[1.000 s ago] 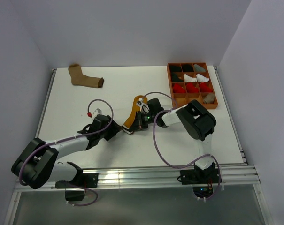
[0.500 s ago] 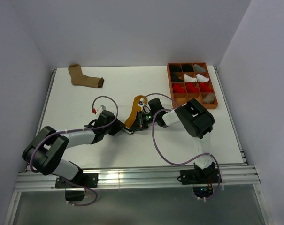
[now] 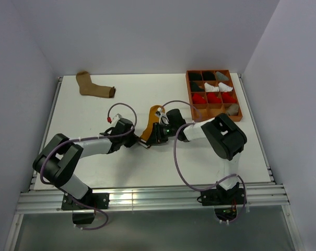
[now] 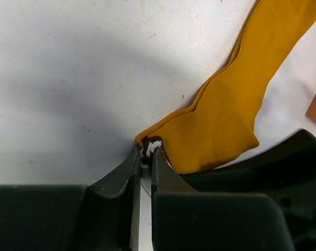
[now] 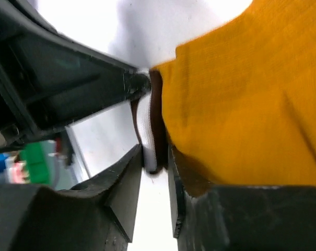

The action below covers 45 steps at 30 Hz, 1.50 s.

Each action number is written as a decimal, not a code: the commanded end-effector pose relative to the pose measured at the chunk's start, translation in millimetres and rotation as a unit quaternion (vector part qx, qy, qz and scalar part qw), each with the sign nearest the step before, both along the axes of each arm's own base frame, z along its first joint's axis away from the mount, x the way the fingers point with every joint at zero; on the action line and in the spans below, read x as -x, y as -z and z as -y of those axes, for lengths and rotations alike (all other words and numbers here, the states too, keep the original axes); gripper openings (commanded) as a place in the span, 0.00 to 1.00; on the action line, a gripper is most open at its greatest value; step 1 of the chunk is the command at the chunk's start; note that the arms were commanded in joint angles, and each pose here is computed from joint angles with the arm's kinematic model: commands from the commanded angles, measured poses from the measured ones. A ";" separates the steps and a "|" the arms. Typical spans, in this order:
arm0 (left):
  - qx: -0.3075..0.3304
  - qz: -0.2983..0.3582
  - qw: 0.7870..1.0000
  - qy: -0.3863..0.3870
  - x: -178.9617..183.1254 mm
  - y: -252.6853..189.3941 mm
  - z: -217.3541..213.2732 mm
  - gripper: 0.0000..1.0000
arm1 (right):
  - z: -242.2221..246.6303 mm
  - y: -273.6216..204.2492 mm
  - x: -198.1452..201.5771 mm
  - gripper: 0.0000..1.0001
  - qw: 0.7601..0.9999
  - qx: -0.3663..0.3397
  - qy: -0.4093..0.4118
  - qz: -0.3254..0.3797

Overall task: Roll the socks
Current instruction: Roll the sock at the center of the board.

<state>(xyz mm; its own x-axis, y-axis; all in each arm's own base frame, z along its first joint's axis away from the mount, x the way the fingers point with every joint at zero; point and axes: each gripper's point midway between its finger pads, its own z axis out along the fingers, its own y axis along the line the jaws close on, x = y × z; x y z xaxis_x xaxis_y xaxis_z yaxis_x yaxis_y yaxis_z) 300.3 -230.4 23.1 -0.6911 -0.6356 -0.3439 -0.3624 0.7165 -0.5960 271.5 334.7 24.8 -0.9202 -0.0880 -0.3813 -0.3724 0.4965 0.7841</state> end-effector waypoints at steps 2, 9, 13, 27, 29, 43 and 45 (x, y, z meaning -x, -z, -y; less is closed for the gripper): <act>-0.133 -0.079 0.988 0.017 30.0 32.2 -38.3 0.06 | 15.0 -14.8 -8.0 0.42 0.992 0.057 0.027 0.110; -0.190 -0.074 0.978 0.046 21.2 14.1 -44.8 0.06 | 23.2 -34.8 -7.7 0.50 0.943 0.155 0.044 0.292; -0.186 -0.075 0.978 0.059 21.0 12.9 -40.4 0.06 | 10.7 -42.2 -0.6 0.51 0.906 0.209 0.047 0.366; -0.180 -0.076 0.978 0.068 24.2 14.5 -37.2 0.06 | -39.6 -37.2 17.8 0.51 0.839 0.265 -0.001 0.475; -0.180 -0.077 0.978 0.067 24.8 15.2 -37.6 0.06 | -43.0 -34.0 16.8 0.51 0.837 0.267 -0.002 0.478; -0.163 -0.080 0.981 0.067 28.4 18.4 -33.9 0.06 | -53.3 -1.6 15.0 0.36 0.821 0.301 -0.037 0.483; -0.158 -0.077 0.982 0.063 28.6 17.0 -33.8 0.06 | -53.8 2.6 17.7 0.24 0.822 0.302 -0.048 0.480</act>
